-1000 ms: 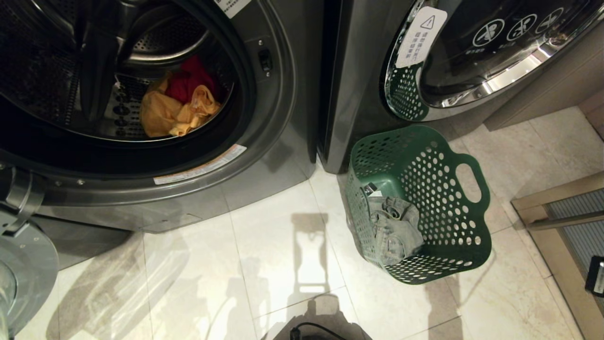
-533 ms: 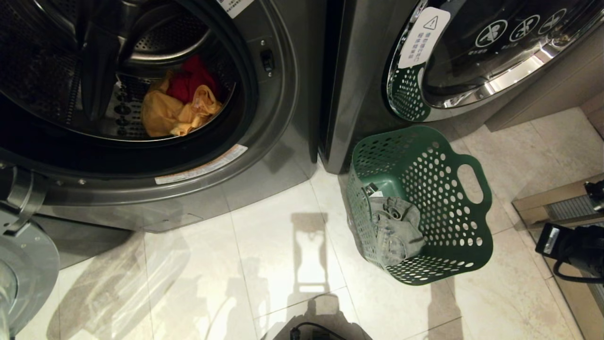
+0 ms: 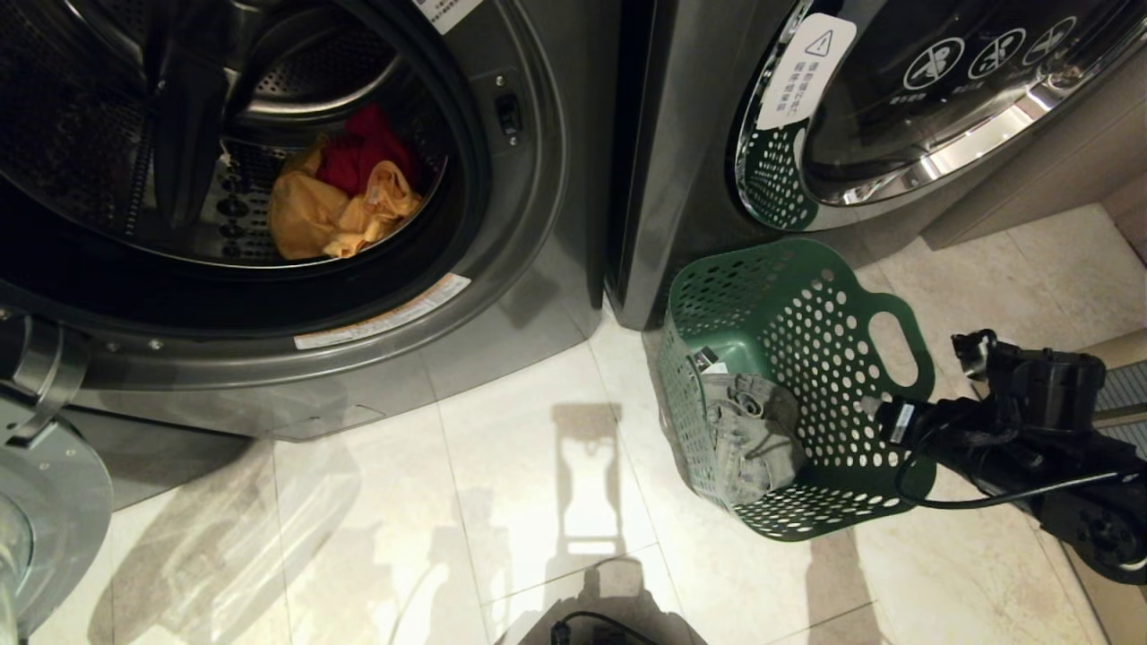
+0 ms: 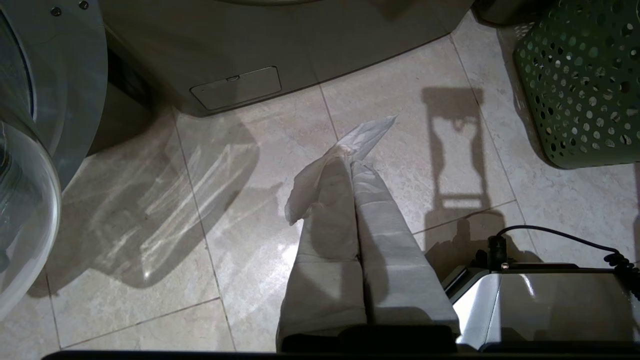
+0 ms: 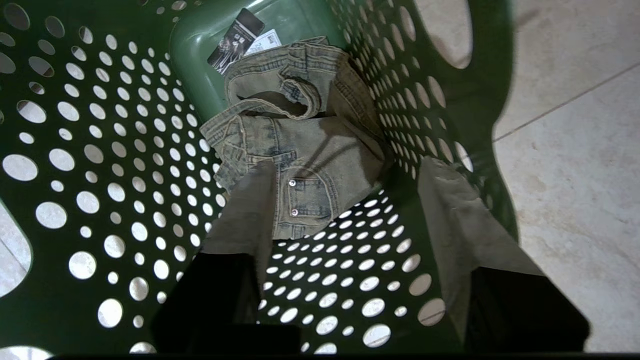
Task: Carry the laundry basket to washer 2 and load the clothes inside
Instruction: Place the clothes into the washing machine
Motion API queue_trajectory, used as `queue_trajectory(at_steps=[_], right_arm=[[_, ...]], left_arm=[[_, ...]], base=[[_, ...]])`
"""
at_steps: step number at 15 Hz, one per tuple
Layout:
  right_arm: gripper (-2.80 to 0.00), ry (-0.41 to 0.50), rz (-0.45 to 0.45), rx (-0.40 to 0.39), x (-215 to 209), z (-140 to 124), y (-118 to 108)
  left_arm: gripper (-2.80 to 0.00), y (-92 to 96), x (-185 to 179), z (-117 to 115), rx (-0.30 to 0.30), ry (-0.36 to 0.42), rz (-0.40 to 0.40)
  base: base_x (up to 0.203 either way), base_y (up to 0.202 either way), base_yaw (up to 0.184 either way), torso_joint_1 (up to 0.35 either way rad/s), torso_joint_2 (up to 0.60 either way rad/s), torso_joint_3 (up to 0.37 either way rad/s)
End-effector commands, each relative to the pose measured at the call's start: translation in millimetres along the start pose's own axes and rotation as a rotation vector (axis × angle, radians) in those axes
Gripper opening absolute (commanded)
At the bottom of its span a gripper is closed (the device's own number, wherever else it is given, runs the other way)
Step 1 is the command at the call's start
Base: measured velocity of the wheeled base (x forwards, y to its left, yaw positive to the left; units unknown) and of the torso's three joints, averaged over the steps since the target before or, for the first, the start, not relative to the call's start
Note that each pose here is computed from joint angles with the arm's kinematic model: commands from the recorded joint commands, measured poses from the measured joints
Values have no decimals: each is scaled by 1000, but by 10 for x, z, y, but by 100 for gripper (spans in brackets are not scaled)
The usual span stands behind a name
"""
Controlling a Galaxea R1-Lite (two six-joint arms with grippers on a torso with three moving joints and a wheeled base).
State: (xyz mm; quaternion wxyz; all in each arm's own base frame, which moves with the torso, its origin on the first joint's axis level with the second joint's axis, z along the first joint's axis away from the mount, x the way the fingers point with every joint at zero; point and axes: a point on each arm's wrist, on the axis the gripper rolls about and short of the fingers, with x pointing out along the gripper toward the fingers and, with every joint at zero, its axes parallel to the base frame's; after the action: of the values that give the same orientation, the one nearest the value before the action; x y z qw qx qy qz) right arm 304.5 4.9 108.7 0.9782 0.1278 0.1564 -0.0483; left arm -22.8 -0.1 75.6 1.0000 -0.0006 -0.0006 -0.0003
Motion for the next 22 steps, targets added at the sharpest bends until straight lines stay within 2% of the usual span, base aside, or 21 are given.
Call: queue_trajectory(at_steps=[1, 4, 6, 10, 12, 14, 16, 19, 22], right_arm=[[0, 19, 27, -12, 138, -60, 103], [0, 116, 34, -34, 326, -237, 203], [0, 176, -12, -49, 590, -401, 232], [0, 190, -101, -58, 1327, -683, 270], [0, 219, -110, -27, 1576, -702, 309], [0, 281, -96, 46, 1772, -730, 349], [0, 349, -95, 91, 1952, -867, 347], [0, 413, -57, 129, 2067, -1037, 329], [0, 425, -35, 144, 2150, -1109, 352]], left_arm=[[-280, 0, 0, 5, 0, 0, 1], [-280, 0, 1, 1, 0, 1, 1], [-280, 0, 1, 1, 0, 1, 1], [-280, 0, 1, 1, 0, 1, 1], [-280, 0, 1, 1, 0, 1, 1], [-280, 0, 1, 1, 0, 1, 1], [-280, 0, 1, 1, 0, 1, 2], [-280, 0, 1, 1, 0, 1, 1], [-280, 0, 1, 1, 0, 1, 1]], base=[[0, 0, 0, 0, 0, 0], [0, 0, 0, 0, 0, 0], [0, 0, 0, 0, 0, 0], [0, 0, 0, 0, 0, 0], [0, 0, 0, 0, 0, 0], [0, 0, 0, 0, 0, 0], [0, 0, 0, 0, 0, 0], [0, 0, 0, 0, 0, 0], [0, 0, 0, 0, 0, 0]])
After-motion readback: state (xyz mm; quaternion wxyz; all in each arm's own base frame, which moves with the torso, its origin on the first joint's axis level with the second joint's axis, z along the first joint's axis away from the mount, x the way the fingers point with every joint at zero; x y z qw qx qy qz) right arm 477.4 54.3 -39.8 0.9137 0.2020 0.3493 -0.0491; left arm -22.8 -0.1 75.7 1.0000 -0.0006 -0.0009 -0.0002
